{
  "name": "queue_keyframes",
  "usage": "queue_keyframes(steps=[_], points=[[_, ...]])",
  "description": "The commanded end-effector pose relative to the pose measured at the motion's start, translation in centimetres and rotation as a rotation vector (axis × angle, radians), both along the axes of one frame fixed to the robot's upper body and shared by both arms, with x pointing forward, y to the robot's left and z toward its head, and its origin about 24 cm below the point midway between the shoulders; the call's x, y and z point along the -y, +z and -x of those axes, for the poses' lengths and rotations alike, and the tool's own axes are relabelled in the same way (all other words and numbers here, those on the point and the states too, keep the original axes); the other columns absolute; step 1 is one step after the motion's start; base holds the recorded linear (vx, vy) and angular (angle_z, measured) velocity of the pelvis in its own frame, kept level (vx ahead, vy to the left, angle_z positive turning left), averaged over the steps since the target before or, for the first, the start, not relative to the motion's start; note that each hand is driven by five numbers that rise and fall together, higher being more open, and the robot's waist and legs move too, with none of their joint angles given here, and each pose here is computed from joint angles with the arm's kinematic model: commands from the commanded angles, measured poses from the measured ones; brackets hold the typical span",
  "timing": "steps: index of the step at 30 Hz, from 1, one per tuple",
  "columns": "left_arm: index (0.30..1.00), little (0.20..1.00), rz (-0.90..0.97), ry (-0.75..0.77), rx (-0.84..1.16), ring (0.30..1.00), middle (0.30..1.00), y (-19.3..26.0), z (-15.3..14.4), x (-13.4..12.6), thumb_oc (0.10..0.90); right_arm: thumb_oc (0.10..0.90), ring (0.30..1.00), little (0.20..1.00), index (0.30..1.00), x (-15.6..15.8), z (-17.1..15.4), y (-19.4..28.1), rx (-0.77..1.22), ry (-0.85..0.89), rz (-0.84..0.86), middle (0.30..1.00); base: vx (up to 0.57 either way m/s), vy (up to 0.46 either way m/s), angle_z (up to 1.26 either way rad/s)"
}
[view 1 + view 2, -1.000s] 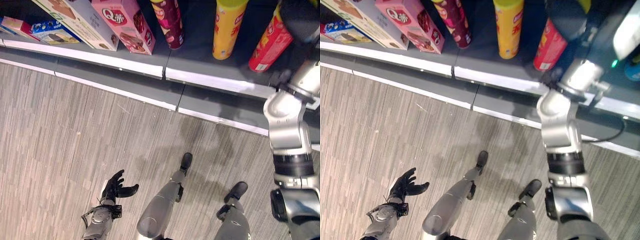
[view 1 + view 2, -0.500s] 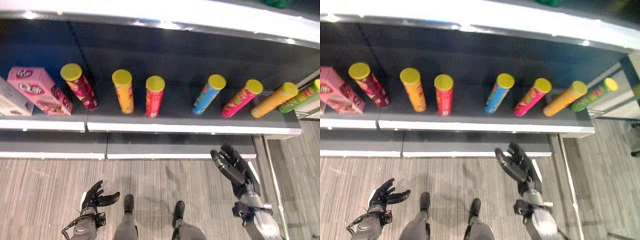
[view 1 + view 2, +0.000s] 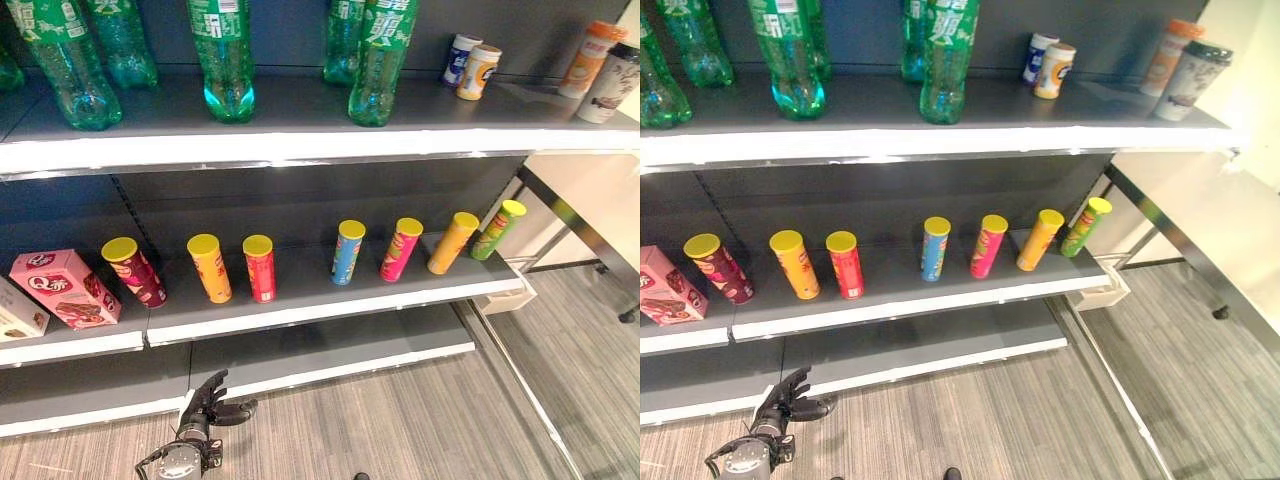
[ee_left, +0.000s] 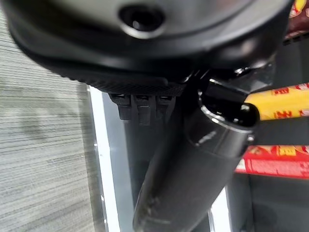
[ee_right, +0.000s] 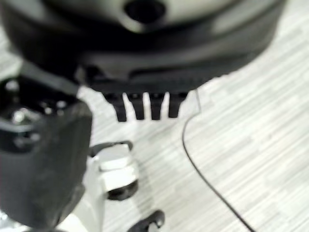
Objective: Put the goods on the table back onto the shelves and tidy them up.
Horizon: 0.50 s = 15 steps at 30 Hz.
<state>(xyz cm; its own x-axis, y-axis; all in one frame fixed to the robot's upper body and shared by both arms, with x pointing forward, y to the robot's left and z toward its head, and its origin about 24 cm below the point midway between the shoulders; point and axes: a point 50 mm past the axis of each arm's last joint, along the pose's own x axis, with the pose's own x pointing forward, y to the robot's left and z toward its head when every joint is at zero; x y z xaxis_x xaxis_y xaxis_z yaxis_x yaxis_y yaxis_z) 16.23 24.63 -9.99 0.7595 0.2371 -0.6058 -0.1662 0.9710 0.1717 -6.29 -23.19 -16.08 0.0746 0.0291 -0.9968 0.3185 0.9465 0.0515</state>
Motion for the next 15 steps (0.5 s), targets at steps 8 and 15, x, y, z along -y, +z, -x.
queue_keyframes(steps=[8, 15], points=[[0.9, 0.9, -0.055, 0.091, 0.496, 0.9, 0.9, 8.7, -8.9, -0.7, 0.8, 0.8, 0.9, 0.9, 0.9, 0.1, -5.5, -0.2, 0.177, 0.07, 0.055, 0.9, 0.02, -0.035, -0.05], [0.9, 0.9, -0.099, 0.108, 0.597, 0.9, 0.9, 11.5, -12.2, -0.4, 0.8, 0.8, 0.9, 0.9, 0.9, 0.1, -6.3, 0.1, 0.219, 0.108, 0.056, 0.9, 0.03, -0.029, -0.02]])
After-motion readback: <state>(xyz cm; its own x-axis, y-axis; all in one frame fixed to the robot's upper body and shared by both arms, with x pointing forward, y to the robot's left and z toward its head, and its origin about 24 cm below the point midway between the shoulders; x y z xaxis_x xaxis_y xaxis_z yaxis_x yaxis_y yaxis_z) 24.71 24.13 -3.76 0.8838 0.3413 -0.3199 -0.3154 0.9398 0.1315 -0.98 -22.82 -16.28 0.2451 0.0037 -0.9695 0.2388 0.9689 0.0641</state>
